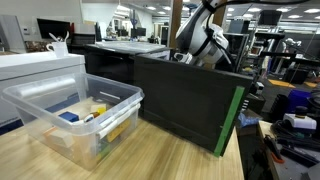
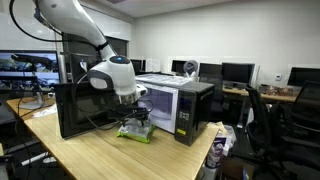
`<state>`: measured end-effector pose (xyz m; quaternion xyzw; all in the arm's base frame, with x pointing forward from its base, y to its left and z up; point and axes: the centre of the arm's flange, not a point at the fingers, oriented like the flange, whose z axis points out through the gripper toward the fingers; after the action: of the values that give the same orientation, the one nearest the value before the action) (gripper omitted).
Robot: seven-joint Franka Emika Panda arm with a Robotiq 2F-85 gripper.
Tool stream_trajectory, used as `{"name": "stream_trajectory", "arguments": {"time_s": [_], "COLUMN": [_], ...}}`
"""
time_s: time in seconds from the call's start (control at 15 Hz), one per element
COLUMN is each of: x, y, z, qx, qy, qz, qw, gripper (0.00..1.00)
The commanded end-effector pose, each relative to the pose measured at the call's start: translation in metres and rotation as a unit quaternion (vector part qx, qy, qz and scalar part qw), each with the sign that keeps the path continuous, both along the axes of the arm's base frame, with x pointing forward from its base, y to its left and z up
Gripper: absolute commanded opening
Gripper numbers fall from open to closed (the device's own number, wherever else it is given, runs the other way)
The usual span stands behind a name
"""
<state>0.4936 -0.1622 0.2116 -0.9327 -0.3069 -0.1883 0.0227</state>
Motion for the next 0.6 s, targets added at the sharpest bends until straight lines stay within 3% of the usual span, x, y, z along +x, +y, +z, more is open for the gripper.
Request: {"name": "stream_trajectory", "arguments": {"time_s": [0.0, 0.53], "x": [0.0031, 0.0056], "y": [0.0039, 0.0135], "z": [-0.0039, -0.0059], "qx": [0.002, 0.002], "qy": [0.013, 0.02], "qz": [0.017, 0.037], "qw": [0.9998, 0.9991], "gripper": [1.0, 0.99]}}
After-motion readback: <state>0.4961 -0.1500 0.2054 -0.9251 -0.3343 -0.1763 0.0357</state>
